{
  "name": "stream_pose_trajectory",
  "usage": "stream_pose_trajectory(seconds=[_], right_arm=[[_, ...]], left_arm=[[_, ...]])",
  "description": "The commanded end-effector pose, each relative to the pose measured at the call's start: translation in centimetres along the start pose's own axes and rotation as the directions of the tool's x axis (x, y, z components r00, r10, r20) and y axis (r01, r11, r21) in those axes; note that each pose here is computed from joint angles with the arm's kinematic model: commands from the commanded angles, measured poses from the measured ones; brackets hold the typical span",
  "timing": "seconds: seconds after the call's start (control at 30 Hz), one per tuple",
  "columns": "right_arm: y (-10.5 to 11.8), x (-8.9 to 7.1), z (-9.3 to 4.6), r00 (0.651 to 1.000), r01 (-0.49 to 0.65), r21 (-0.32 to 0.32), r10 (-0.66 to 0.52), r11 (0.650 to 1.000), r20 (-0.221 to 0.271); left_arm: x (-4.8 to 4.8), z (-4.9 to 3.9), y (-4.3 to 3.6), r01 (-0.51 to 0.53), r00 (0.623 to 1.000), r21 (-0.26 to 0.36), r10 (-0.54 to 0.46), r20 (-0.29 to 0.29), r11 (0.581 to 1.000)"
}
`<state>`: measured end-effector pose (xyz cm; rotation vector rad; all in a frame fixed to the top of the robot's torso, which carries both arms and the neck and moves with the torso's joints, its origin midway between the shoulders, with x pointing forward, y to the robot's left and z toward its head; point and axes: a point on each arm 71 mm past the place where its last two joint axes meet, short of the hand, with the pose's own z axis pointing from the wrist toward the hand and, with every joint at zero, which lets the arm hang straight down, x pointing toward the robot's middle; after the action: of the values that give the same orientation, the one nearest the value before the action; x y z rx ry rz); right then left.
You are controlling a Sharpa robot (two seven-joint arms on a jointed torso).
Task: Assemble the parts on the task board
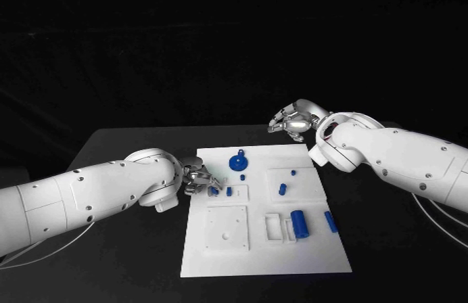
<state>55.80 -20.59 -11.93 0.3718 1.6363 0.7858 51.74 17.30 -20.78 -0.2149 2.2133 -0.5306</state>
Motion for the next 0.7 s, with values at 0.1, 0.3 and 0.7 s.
stream_pose_trajectory(seconds=[0.1,0.3,0.7], right_arm=[[0.01,0.26,0.00,1.000,-0.001,-0.008,0.001,1.000,-0.014],[0.00,0.34,0.01,1.000,-0.002,-0.008,0.002,1.000,-0.020],[0.05,0.36,0.01,1.000,-0.003,-0.010,0.003,1.000,-0.019]], left_arm=[[0.23,-0.01,-0.18,-0.027,0.999,0.011,0.028,-0.039,1.000],[0.36,0.03,-0.58,-0.079,0.996,0.022,0.080,-0.030,0.997],[0.02,0.10,-0.87,-0.129,0.991,0.033,0.128,0.035,0.991]])
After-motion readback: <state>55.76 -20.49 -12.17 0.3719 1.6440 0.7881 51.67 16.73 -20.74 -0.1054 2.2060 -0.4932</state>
